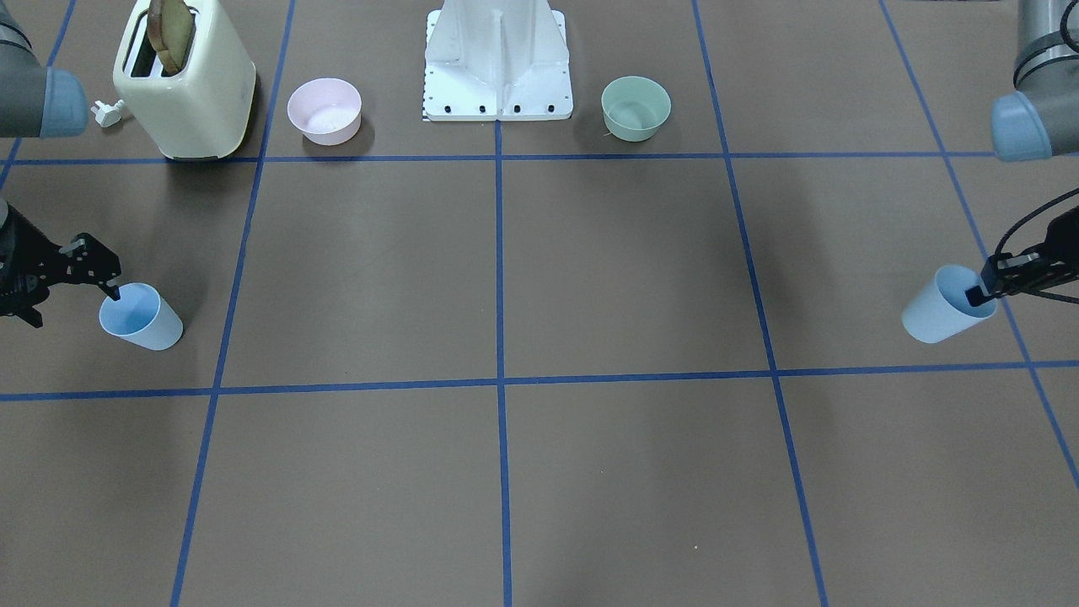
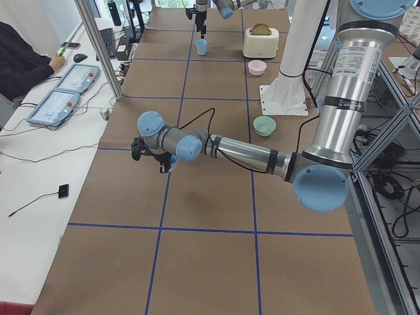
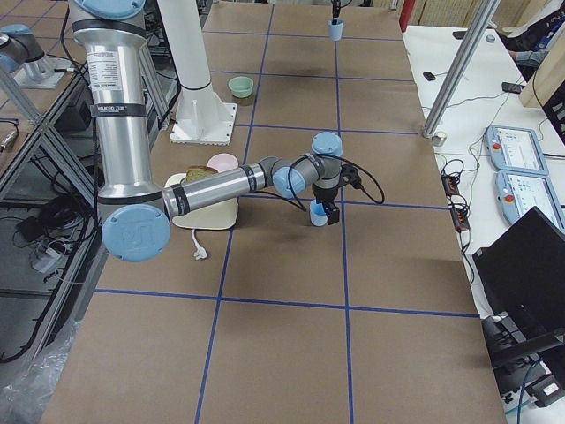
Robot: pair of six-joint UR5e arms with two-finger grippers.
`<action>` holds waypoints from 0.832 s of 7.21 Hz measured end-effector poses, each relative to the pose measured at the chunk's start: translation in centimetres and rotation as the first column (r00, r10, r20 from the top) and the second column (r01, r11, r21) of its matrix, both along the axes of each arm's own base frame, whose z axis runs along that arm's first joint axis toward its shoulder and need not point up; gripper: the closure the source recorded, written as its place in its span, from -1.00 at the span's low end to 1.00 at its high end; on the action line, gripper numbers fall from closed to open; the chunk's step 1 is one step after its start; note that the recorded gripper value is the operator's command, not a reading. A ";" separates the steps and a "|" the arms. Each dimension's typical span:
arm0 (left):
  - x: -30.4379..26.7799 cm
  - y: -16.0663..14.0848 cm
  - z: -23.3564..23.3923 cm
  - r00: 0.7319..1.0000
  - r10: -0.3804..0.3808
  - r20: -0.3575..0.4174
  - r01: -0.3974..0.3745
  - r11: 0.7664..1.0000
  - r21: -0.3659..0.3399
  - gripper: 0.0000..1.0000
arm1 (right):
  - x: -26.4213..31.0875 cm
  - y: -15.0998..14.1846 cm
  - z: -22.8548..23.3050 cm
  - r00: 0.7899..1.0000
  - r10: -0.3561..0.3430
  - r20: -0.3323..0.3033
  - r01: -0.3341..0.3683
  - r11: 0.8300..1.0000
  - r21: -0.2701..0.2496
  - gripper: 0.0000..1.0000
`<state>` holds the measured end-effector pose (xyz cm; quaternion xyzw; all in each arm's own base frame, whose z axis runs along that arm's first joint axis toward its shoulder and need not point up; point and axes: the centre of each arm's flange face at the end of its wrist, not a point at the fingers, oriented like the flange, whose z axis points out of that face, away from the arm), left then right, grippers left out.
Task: Stack blue cups with both arms
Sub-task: 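Grasp the other light blue cup with the left gripper, carry it toward center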
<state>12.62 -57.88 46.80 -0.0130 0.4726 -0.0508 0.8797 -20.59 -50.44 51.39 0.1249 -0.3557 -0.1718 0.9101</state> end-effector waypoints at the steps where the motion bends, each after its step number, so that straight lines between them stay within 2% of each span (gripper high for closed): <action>1: 3.8 0.0 -4.7 0.999 -0.025 -0.024 0.023 0.998 -0.055 1.00 | -0.4 -0.2 1.5 1.000 -0.004 0.006 0.004 1.000 0.011 -0.86; 3: 12.5 1.4 -13.3 0.997 -0.048 -0.056 0.041 0.991 -0.131 1.00 | -1.0 -0.8 3.8 1.000 0.003 0.020 -0.004 1.000 0.015 -0.81; 4: 17.0 3.0 -16.6 0.997 -0.058 -0.049 0.051 0.989 -0.141 1.00 | -1.4 -1.0 3.6 0.999 0.025 0.033 -0.025 1.000 -0.004 -0.49; 6: 23.4 5.8 -21.4 0.996 -0.068 -0.058 0.057 0.985 -0.166 1.00 | -2.5 -1.0 2.7 0.998 0.039 0.057 -0.038 0.999 -0.031 0.43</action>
